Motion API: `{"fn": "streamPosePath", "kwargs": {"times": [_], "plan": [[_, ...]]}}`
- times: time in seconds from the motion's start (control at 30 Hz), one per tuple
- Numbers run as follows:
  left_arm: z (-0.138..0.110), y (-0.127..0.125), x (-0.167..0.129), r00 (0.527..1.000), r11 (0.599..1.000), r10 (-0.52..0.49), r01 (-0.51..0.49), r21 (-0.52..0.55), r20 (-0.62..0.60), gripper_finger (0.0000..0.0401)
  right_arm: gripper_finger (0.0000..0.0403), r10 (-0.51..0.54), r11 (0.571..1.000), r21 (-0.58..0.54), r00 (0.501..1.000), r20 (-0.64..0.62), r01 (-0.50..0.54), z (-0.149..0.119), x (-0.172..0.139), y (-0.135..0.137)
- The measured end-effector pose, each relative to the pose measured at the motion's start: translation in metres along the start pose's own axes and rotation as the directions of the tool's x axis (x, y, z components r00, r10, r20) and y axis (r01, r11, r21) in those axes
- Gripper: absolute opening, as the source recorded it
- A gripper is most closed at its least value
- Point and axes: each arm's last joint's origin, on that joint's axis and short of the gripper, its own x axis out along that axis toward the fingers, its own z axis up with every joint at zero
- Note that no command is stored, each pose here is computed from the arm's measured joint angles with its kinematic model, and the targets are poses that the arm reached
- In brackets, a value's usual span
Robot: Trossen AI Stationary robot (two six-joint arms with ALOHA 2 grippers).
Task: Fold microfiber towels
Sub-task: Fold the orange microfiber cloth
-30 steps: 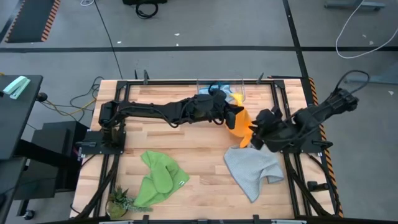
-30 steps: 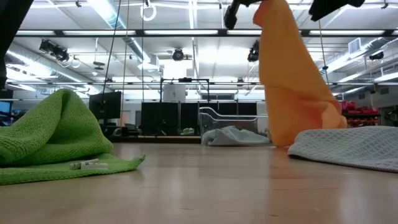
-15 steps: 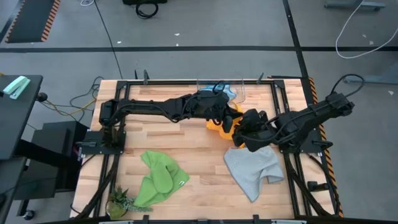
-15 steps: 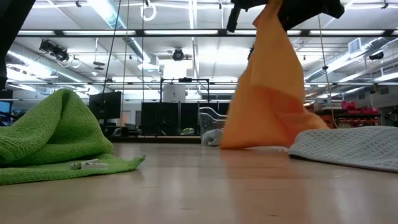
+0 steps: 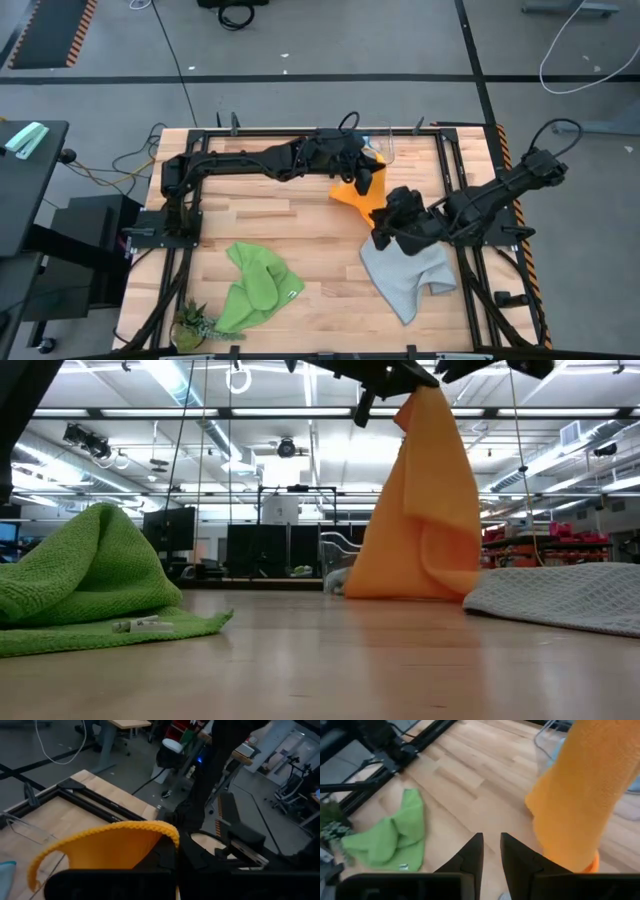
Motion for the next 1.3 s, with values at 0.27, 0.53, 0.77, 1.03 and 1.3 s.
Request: {"fn": "streamPosePath", "kwargs": {"times": [0.27,0.53,0.77,1.03,1.3], "plan": [[0.000,-0.007,0.000,0.999,0.999,-0.034,0.033,0.017,0.021,0.0003,0.0020,-0.166,0.986,-0.004,0.986,-0.004,0.166,0.016,0.042,-0.010],[0.000,-0.007,0.000,0.999,0.999,-0.034,0.033,0.017,0.021,0.0003,0.0008,-0.367,0.929,0.013,0.927,-0.077,0.369,0.013,0.045,-0.033],[0.000,-0.007,0.000,0.999,0.999,-0.035,0.035,0.019,0.021,0.0002,0.0004,-0.437,0.897,0.042,0.896,-0.075,0.441,0.007,0.031,-0.043],[-0.001,-0.008,0.000,0.999,0.999,-0.035,0.035,0.020,0.020,0.0002,0.0005,-0.508,0.859,0.067,0.861,-0.013,0.508,0.020,0.038,-0.054],[-0.004,-0.015,0.000,0.998,0.998,-0.055,0.055,0.024,0.011,0.0002,0.0008,-0.506,0.861,0.079,0.862,0.028,0.502,0.036,0.051,-0.058]]}}
